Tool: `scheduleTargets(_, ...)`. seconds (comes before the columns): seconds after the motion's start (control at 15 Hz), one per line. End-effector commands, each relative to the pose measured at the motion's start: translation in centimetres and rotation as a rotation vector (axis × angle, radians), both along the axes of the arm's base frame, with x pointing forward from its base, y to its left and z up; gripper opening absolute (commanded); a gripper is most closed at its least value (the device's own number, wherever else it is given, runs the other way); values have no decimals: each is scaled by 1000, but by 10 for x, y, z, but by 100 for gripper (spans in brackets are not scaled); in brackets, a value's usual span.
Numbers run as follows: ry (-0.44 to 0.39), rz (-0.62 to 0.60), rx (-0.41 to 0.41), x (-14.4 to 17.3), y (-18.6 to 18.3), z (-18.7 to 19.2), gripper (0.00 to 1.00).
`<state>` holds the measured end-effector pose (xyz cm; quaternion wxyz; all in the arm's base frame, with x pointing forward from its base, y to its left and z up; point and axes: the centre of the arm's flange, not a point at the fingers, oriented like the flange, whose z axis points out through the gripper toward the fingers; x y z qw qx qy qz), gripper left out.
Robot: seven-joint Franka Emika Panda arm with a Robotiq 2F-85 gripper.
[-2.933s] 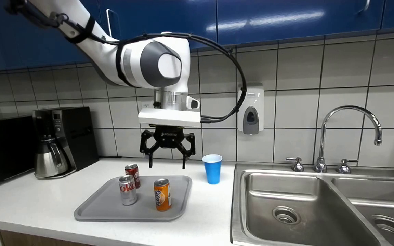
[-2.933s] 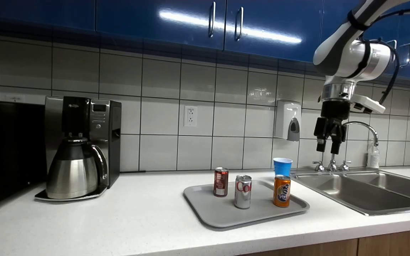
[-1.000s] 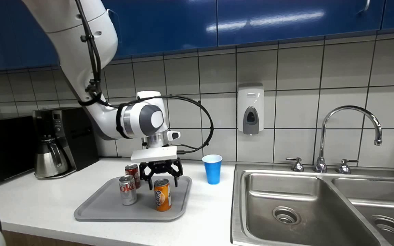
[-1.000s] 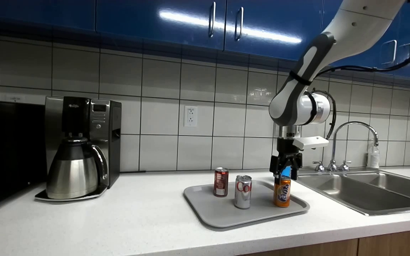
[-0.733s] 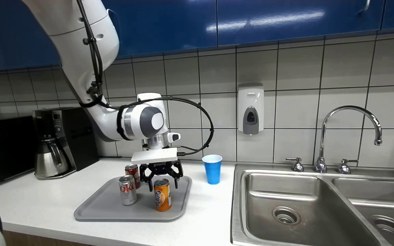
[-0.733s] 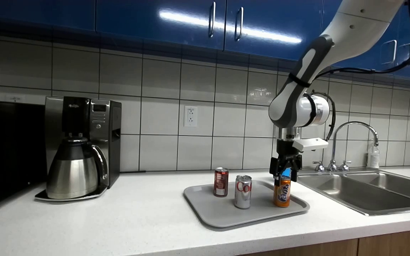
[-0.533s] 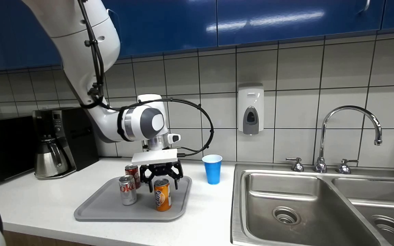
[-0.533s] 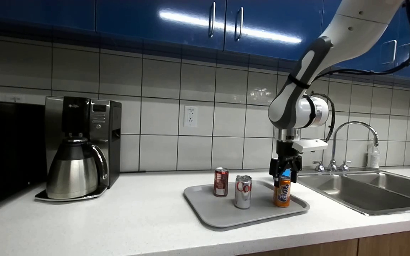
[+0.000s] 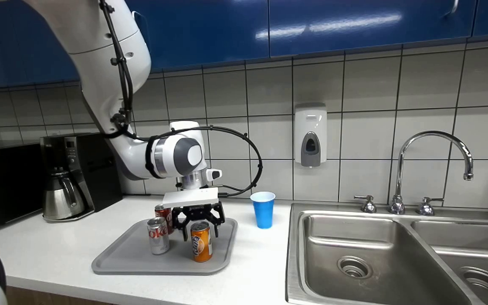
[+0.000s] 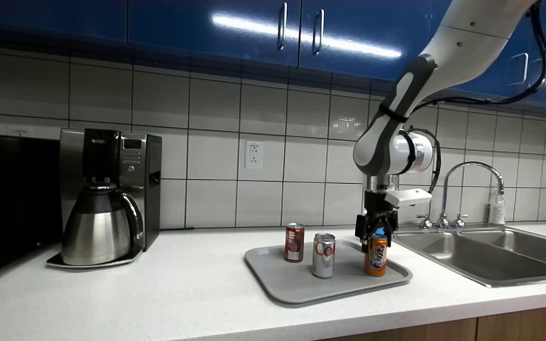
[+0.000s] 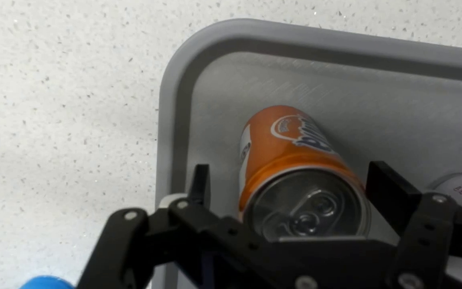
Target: Move the orange can to the right the gray can to the left and the red can forward from the tray
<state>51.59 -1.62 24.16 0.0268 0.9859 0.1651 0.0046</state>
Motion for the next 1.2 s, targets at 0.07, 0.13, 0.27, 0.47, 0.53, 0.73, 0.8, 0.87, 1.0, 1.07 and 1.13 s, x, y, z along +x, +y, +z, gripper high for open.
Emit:
scheduleTargets(0.07, -5, -14, 5, 8, 3, -2, 72)
scheduleTargets(0.13, -3, -13, 5, 8, 3, -2, 66)
scheduleTargets(0.27, 5, -12, 9, 8, 2, -2, 49)
scheduleTargets(0.47, 8, -20, 7, 7, -1, 4, 38)
scheduleTargets(0.53, 29, -21, 22, 6, -4, 8, 38)
scheduleTargets(0.73, 36, -43, 37, 1, -19, 29, 38)
scheduleTargets(0.8, 36, -52, 37, 1, -26, 36, 38)
scheduleTargets(0.87, 27, -65, 33, 0, -35, 42, 38)
scheduleTargets(1.0, 10, -86, 27, -2, -54, 56, 38)
scheduleTargets(1.07, -5, -96, 19, -3, -65, 62, 38)
scheduleTargets(1.13, -14, -108, 15, -3, -75, 66, 38)
